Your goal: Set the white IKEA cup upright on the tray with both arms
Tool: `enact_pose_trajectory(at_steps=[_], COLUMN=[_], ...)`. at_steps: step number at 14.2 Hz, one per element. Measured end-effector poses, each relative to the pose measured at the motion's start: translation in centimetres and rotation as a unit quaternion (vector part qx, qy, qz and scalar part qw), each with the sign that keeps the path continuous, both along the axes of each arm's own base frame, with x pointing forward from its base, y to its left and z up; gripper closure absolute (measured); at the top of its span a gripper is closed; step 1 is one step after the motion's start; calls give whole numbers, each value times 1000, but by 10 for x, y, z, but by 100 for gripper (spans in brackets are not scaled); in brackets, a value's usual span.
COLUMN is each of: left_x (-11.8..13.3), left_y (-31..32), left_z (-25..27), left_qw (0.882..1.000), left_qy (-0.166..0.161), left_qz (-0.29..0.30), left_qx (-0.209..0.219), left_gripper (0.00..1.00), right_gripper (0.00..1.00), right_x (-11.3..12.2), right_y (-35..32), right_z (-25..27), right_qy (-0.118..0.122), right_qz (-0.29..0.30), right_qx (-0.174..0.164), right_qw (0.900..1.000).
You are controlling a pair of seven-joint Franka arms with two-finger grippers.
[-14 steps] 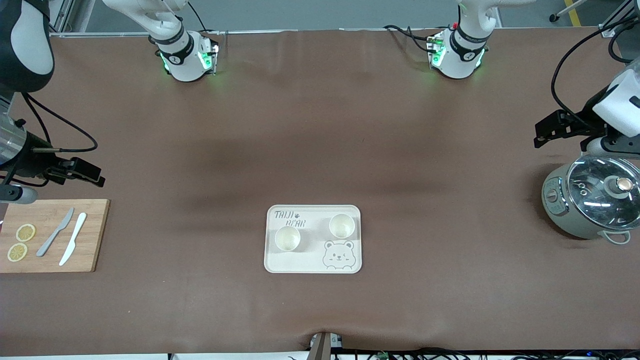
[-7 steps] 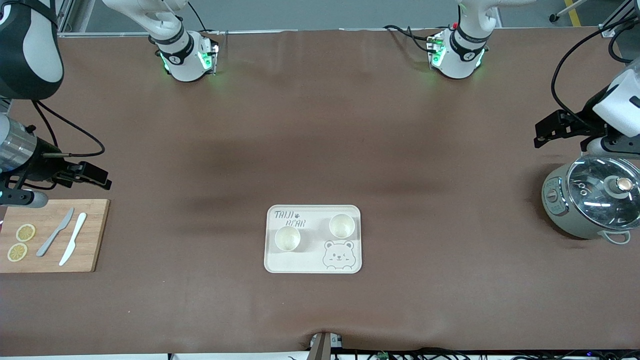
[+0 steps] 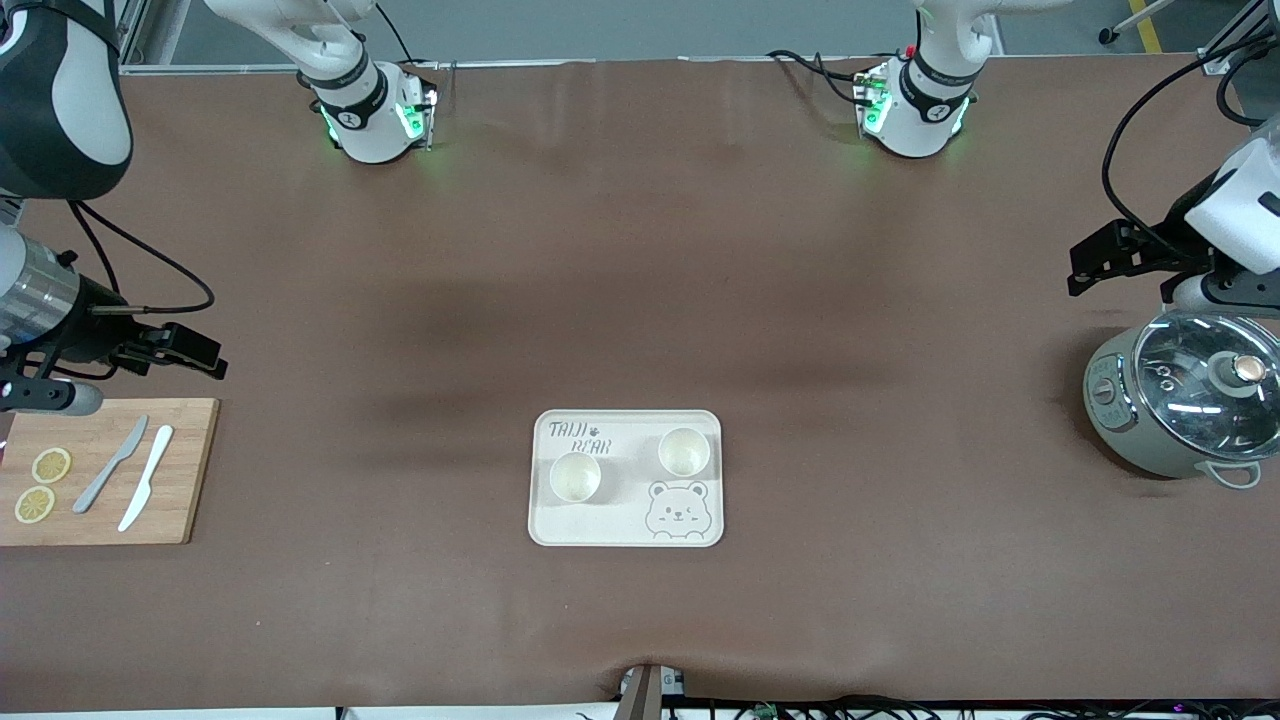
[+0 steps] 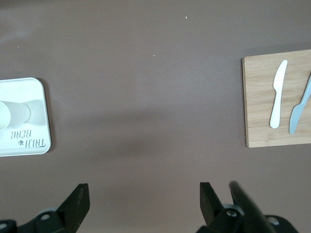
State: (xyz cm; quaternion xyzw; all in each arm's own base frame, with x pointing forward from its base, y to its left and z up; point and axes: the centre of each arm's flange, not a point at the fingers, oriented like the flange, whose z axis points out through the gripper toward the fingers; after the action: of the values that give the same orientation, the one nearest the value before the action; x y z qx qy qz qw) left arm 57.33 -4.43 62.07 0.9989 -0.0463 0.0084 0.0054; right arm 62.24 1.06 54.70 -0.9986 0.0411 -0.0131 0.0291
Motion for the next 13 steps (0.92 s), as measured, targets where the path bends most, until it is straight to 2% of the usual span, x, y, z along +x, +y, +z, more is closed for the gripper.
enact_pose_trajectory(at_steps=[13], left_x=[0], left_y=[0], left_z=[0], left_qw=[1000], left_qy=[0], left_qz=[0], left_qx=[0], left_gripper=[0], right_gripper=[0], right_x=[2], right_y=[2], right_z=[-2], right_qy=[-4], right_qz=[2], right_qx=[0], right_qw=[1000])
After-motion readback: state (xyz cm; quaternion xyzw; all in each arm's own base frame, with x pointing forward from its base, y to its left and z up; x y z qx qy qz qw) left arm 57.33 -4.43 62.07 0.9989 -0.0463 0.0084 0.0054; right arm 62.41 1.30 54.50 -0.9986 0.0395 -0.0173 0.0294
